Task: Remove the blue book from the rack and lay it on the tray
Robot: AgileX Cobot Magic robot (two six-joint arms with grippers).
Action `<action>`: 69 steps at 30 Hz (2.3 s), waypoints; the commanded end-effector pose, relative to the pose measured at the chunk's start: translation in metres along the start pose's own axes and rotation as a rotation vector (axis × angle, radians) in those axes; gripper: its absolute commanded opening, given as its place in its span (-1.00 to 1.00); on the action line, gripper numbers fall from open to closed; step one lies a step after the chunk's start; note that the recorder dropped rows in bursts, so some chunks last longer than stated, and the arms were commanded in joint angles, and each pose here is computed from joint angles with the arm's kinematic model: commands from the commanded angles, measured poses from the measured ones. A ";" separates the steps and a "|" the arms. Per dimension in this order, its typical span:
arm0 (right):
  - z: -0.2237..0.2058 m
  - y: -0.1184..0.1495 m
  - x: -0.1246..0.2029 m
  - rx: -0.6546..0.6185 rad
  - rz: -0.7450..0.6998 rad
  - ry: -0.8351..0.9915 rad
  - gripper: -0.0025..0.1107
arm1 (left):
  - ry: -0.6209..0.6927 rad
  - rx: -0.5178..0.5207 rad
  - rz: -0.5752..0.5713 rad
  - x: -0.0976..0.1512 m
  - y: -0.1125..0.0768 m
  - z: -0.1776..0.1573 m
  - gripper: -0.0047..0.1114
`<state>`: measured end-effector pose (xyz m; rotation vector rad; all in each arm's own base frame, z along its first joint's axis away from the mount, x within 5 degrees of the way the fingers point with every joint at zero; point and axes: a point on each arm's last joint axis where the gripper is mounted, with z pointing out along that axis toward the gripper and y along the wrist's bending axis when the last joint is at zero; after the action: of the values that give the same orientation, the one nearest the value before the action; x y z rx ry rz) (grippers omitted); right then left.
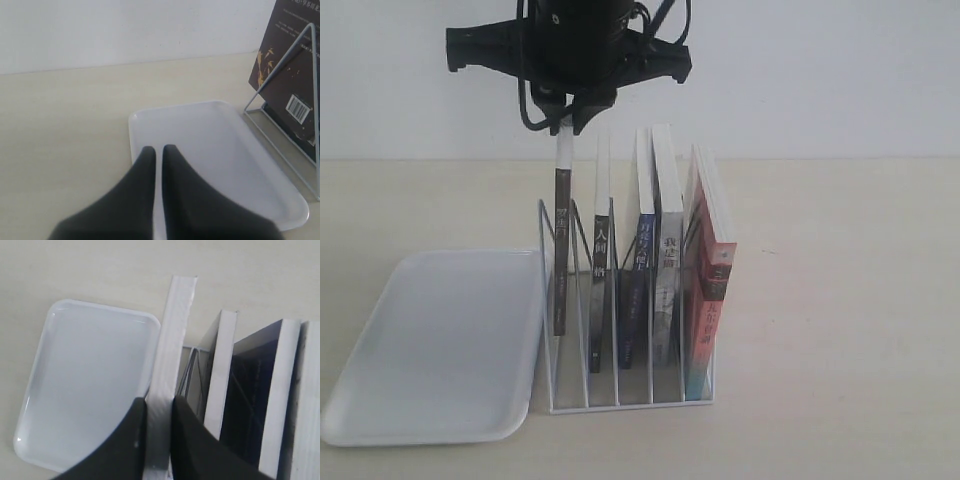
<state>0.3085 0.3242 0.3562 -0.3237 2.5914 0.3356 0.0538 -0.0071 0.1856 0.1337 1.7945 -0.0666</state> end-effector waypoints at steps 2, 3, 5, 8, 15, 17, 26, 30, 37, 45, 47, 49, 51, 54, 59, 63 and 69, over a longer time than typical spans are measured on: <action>-0.012 -0.001 -0.003 -0.023 0.055 -0.027 -0.96 | -0.001 -0.004 -0.007 0.001 0.000 0.000 -0.84; -0.012 -0.001 -0.003 -0.026 0.060 -0.024 -0.96 | -0.001 -0.004 -0.007 0.001 0.000 0.000 -0.84; -0.012 0.000 -0.003 -0.028 0.071 -0.023 -0.96 | -0.001 -0.004 -0.007 0.001 0.000 0.000 -0.84; -0.012 0.001 -0.002 -0.042 0.081 -0.013 -0.96 | -0.001 -0.004 -0.007 0.001 0.000 0.000 -0.84; -0.012 0.005 0.001 -0.082 0.092 0.016 -0.96 | -0.001 -0.004 -0.007 0.001 0.000 0.000 -0.84; -0.012 0.006 0.001 -0.088 0.095 0.020 -0.96 | -0.001 -0.004 -0.007 0.001 0.000 0.000 -0.84; -0.012 0.006 0.001 -0.090 0.095 0.021 -0.96 | -0.001 -0.004 -0.007 0.001 0.000 0.000 -0.84; -0.011 0.006 0.002 -0.087 0.095 0.025 -0.96 | -0.001 -0.004 -0.007 0.001 0.000 0.000 -0.84; 0.005 0.001 0.014 -0.045 0.087 0.085 -0.96 | -0.001 -0.004 -0.007 0.001 0.000 0.000 -0.84; 0.007 0.000 0.014 -0.037 0.085 0.086 -0.96 | -0.001 -0.004 -0.007 0.001 0.000 0.000 -0.84; 0.007 0.000 0.014 -0.037 0.077 0.086 -0.96 | -0.001 -0.004 -0.007 0.001 0.000 0.000 -0.84; 0.007 0.000 0.014 -0.038 0.070 0.086 -0.96 | -0.001 -0.004 -0.007 0.001 0.000 0.000 -0.84; 0.007 0.000 0.014 -0.038 0.070 0.086 -0.95 | -0.001 -0.004 -0.007 0.001 0.000 0.000 -0.84; 0.007 0.000 0.014 -0.034 0.064 0.083 -0.76 | -0.001 -0.004 -0.007 0.001 0.000 0.000 -0.84; 0.007 0.000 0.014 -0.031 0.060 0.081 -0.13 | -0.001 -0.004 -0.007 0.001 0.000 0.000 -0.84; 0.003 -0.001 0.013 -0.035 0.058 0.075 -0.08 | -0.001 -0.004 -0.007 0.001 0.000 0.000 -0.84; -0.047 -0.010 0.006 -0.044 0.050 -0.045 -0.08 | -0.001 -0.004 -0.007 0.001 0.000 0.000 -0.84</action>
<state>0.2930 0.3165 0.3601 -0.2711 2.6542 0.4187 0.0538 -0.0071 0.1856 0.1337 1.7945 -0.0666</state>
